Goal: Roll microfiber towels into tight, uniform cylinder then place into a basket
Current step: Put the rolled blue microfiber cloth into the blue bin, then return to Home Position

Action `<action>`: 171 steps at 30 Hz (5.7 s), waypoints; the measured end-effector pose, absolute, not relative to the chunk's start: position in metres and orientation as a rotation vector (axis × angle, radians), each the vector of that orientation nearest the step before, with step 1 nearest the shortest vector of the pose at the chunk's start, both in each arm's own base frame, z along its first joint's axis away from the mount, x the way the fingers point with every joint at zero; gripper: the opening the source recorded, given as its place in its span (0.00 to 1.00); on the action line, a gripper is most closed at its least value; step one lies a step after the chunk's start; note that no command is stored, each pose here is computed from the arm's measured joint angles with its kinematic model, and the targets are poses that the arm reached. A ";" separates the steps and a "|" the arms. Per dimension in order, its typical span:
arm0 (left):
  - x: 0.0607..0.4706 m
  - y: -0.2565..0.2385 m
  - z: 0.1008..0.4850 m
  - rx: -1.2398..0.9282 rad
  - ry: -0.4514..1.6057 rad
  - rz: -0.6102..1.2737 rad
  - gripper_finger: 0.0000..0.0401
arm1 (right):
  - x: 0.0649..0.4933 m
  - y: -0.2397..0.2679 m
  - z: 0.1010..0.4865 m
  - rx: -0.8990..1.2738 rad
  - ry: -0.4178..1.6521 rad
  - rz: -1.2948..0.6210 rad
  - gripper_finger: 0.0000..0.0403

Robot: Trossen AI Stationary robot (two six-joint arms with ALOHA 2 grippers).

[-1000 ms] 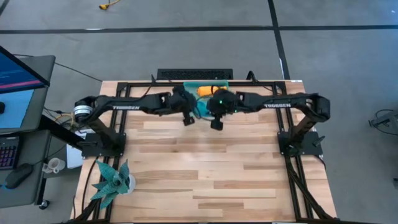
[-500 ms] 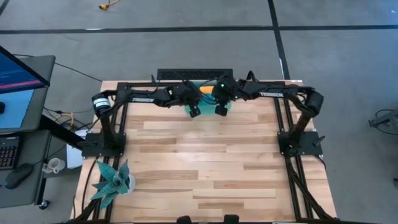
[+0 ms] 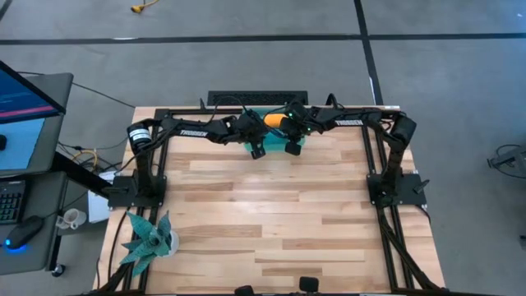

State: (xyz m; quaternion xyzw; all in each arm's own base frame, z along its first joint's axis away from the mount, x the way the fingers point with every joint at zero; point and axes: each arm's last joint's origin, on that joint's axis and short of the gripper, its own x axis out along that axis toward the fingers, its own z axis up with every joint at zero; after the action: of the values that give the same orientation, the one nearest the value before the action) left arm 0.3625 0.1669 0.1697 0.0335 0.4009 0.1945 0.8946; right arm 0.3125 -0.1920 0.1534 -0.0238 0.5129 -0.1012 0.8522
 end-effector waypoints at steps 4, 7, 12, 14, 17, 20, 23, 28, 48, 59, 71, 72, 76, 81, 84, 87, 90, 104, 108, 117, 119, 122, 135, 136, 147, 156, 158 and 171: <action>0.362 0.166 0.169 0.078 0.838 0.398 0.07 | 0.312 -0.192 0.153 -0.052 1.083 -0.213 0.07; 0.362 0.167 0.169 0.079 0.842 0.405 0.13 | 0.311 -0.192 0.153 -0.054 1.094 -0.220 0.07; 0.361 0.167 0.168 0.073 0.852 0.413 0.26 | 0.309 -0.193 0.151 -0.051 1.115 -0.228 0.09; 0.360 0.167 0.170 0.056 0.849 0.436 0.30 | 0.308 -0.192 0.150 -0.045 1.127 -0.222 0.08; 0.361 0.168 0.179 0.060 0.845 0.467 0.33 | 0.308 -0.191 0.150 -0.039 1.137 -0.215 0.08; 0.361 0.168 0.199 0.073 0.845 0.484 0.33 | 0.307 -0.190 0.149 -0.036 1.151 -0.215 0.10; 0.356 0.167 0.223 0.082 0.844 0.495 0.34 | 0.307 -0.190 0.149 -0.037 1.154 -0.215 0.15; 0.340 0.158 0.268 0.095 0.778 0.510 0.34 | 0.309 -0.191 0.153 -0.023 1.149 -0.229 0.27; 0.265 0.120 0.319 0.063 0.731 0.535 0.34 | 0.313 -0.188 0.193 0.057 1.293 -0.199 0.59; 0.212 0.095 0.293 -0.028 0.637 0.554 0.34 | 0.283 -0.151 0.284 -0.005 1.064 -0.247 0.57; 0.167 0.042 0.247 -0.081 0.366 0.411 0.34 | 0.206 -0.040 0.307 -0.034 0.797 -0.104 0.57; 0.164 0.038 0.245 -0.087 0.340 0.397 0.34 | 0.199 -0.033 0.303 -0.035 0.783 -0.094 0.57; 0.153 0.024 0.237 -0.085 0.266 0.329 0.34 | 0.172 -0.011 0.289 -0.076 0.660 -0.033 0.57; 0.140 0.012 0.224 -0.074 0.124 0.250 0.34 | 0.143 0.000 0.278 -0.112 0.475 0.026 0.57; 0.133 0.009 0.218 -0.034 0.009 0.230 0.34 | 0.127 0.003 0.273 -0.134 0.407 0.045 0.57; 0.124 0.009 0.215 -0.003 -0.071 0.228 0.34 | 0.111 0.003 0.276 -0.160 0.346 0.053 0.57; 0.117 0.009 0.211 0.021 -0.100 0.224 0.34 | 0.096 0.002 0.280 -0.159 0.299 0.047 0.57; 0.112 0.009 0.198 0.014 0.014 0.239 0.34 | 0.081 0.002 0.251 -0.187 0.130 0.033 0.57; 0.113 0.009 0.181 0.007 0.008 0.240 0.34 | 0.087 0.001 0.237 -0.265 0.001 0.005 0.57; 0.113 0.010 0.166 -0.009 0.038 0.259 0.34 | 0.096 -0.011 0.189 -0.262 0.032 -0.118 0.57; 0.113 0.010 0.167 -0.010 0.020 0.259 0.34 | 0.096 -0.017 0.181 -0.240 0.019 -0.172 0.57; 0.112 0.010 0.171 -0.015 -0.004 0.275 0.34 | 0.093 -0.025 0.179 -0.179 -0.001 -0.262 0.57; 0.093 0.004 0.194 -0.021 -0.202 0.099 0.34 | 0.087 -0.039 0.171 -0.075 0.038 -0.334 0.57; 0.094 0.004 0.192 -0.020 -0.196 0.101 0.34 | 0.087 -0.040 0.171 -0.069 0.042 -0.337 0.57; 0.097 0.008 0.172 -0.021 -0.057 0.237 0.34 | 0.088 -0.041 0.168 -0.030 0.066 -0.341 0.57; 0.097 0.008 0.172 -0.043 -0.054 0.244 0.34 | 0.088 -0.041 0.169 0.067 0.039 -0.344 0.57; 0.097 0.008 0.172 -0.045 -0.053 0.243 0.34 | 0.088 -0.041 0.169 0.067 0.039 -0.344 0.57; 0.097 0.008 0.171 -0.058 -0.051 0.244 0.34 | 0.088 -0.041 0.169 0.068 0.039 -0.344 0.57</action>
State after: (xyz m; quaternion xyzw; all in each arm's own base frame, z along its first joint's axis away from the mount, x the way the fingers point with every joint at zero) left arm 0.0972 0.0078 0.1714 -0.0291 -0.0256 0.1215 0.9918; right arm 0.0884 -0.0410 0.1691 0.0337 0.0194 -0.1710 0.9845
